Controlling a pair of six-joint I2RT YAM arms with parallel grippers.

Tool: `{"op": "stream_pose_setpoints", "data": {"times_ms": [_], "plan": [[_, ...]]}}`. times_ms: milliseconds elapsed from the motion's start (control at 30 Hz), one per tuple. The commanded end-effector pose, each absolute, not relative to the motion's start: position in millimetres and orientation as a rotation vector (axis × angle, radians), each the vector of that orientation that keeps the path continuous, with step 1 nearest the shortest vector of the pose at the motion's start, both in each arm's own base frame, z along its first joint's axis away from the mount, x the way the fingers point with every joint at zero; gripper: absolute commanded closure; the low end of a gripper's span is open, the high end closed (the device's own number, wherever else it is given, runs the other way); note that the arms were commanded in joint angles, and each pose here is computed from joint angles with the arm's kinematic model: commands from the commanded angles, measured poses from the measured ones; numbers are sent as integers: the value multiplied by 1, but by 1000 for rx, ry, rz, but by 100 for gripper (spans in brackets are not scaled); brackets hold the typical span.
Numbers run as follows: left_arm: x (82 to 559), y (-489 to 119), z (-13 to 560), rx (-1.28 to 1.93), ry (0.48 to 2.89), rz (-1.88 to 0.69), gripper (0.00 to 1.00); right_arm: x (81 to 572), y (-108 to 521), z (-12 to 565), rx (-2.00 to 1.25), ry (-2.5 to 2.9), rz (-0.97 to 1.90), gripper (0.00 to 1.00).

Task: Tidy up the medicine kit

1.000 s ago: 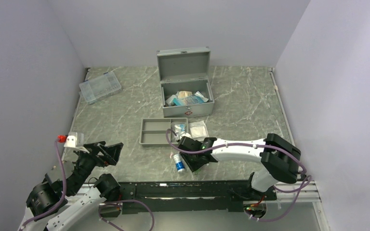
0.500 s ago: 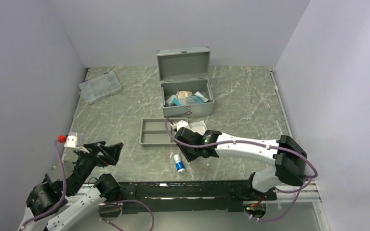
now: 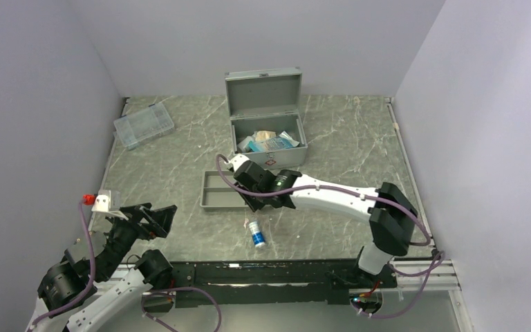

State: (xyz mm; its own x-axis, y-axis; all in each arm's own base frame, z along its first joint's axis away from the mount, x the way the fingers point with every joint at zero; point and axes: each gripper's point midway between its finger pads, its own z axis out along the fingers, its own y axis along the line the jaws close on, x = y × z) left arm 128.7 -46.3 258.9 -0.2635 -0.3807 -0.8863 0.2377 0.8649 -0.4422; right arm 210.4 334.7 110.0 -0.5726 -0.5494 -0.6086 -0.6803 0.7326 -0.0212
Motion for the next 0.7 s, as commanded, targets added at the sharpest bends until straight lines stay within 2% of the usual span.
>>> {"op": "stream_pose_setpoints", "data": {"times_ms": [0, 533, 667], "plan": [[129, -46, 269, -115, 1707, -610, 0, 234, 374, 132, -1018, 2190, 362, 73], [129, -46, 269, -114, 1708, -608, 1, 260, 421, 99, -1314, 2024, 349, 75], [130, -47, 269, -112, 1708, -605, 1, 263, 427, 91, -1389, 1984, 343, 78]]}}
